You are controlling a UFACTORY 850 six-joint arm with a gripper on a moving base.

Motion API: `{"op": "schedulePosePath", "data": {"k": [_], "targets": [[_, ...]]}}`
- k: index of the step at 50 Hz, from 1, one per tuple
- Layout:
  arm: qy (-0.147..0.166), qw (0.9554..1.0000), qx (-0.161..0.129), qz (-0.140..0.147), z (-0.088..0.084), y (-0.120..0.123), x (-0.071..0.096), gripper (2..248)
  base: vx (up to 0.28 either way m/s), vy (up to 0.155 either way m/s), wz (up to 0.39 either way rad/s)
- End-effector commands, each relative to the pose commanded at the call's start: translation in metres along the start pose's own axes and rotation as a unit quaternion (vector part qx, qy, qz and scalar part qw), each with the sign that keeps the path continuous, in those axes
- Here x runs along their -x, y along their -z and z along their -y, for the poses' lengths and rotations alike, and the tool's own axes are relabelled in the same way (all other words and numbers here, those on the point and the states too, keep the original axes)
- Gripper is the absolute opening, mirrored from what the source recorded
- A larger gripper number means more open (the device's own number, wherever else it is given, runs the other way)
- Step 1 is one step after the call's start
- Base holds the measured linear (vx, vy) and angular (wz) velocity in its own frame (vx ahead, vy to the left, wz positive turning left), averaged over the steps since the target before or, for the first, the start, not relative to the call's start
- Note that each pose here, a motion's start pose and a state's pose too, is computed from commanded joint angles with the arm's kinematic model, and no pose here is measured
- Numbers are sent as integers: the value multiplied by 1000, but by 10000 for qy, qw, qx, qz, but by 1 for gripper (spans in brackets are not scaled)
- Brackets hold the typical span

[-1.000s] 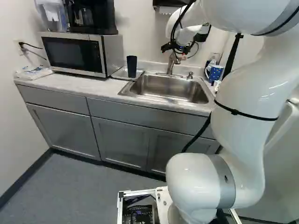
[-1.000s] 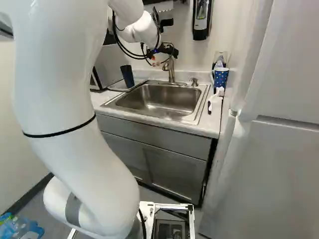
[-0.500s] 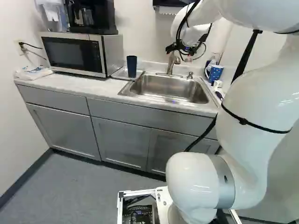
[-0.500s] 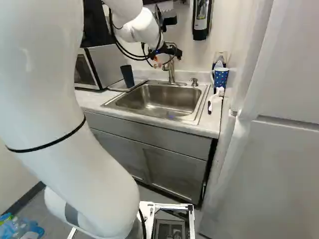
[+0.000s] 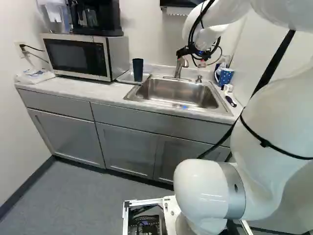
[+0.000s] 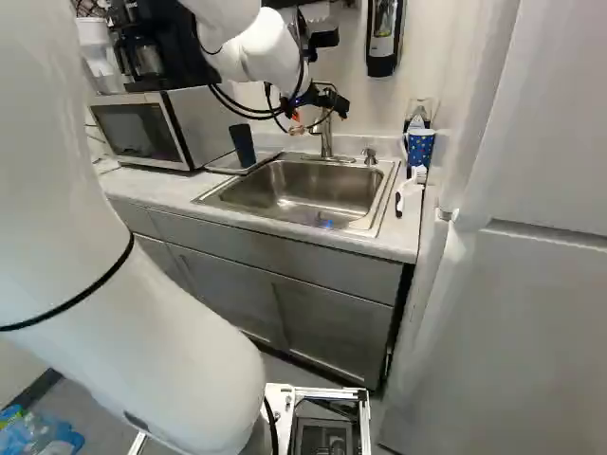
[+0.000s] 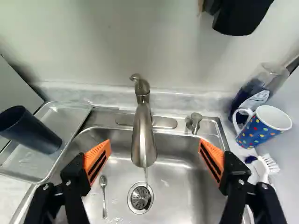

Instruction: Rinse the cup and place it in the tray

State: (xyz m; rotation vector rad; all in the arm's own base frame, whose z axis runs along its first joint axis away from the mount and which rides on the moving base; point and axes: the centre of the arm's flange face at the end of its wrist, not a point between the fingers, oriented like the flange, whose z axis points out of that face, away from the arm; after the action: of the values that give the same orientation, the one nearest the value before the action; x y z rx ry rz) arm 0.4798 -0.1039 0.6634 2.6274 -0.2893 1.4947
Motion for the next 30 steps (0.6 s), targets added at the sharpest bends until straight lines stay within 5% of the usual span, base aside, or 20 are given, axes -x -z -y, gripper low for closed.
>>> {"op": "schedulePosePath", "data": {"k": [16,30], "targets": [[4,9982,28,604,-1,6,14,247,0,0,0],[91,9909,73,1338,-2,8,27,247,0,0,0]]}}
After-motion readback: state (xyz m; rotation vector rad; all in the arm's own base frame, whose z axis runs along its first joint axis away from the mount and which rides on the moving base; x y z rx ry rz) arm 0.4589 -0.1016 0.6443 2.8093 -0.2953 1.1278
